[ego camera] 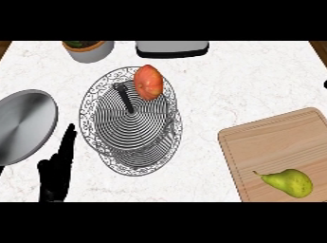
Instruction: Pick the squash from the cutting board and place it in the tiered basket
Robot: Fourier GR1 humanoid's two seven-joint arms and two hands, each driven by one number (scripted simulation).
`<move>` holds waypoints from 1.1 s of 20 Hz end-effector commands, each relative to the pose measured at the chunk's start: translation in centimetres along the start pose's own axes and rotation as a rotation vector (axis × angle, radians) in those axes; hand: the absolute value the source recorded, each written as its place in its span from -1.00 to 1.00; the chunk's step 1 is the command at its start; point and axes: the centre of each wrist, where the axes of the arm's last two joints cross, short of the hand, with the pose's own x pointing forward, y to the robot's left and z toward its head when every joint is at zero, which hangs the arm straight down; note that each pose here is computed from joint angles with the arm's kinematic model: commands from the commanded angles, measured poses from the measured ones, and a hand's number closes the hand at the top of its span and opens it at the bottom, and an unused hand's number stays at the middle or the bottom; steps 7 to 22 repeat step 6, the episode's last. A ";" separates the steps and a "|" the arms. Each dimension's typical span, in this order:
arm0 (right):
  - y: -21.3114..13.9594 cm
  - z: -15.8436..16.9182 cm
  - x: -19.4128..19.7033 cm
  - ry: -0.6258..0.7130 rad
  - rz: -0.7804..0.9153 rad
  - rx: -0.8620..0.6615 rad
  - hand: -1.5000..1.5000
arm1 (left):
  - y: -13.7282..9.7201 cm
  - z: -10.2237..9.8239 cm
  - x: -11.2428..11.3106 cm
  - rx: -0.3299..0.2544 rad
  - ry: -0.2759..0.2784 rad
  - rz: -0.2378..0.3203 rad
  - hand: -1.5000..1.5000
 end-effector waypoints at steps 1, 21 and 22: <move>-6.7 0.6 -0.2 -0.010 0.045 0.029 -1.00 | 0.1 0.5 -1.4 0.003 0.076 0.003 0.00; -13.3 0.5 -2.3 -0.015 -0.012 0.075 -1.00 | 0.2 -0.6 -0.3 0.000 0.077 -0.001 0.00; -13.3 0.5 -2.3 -0.015 -0.012 0.075 -1.00 | 0.2 -0.6 -0.3 0.000 0.077 -0.001 0.00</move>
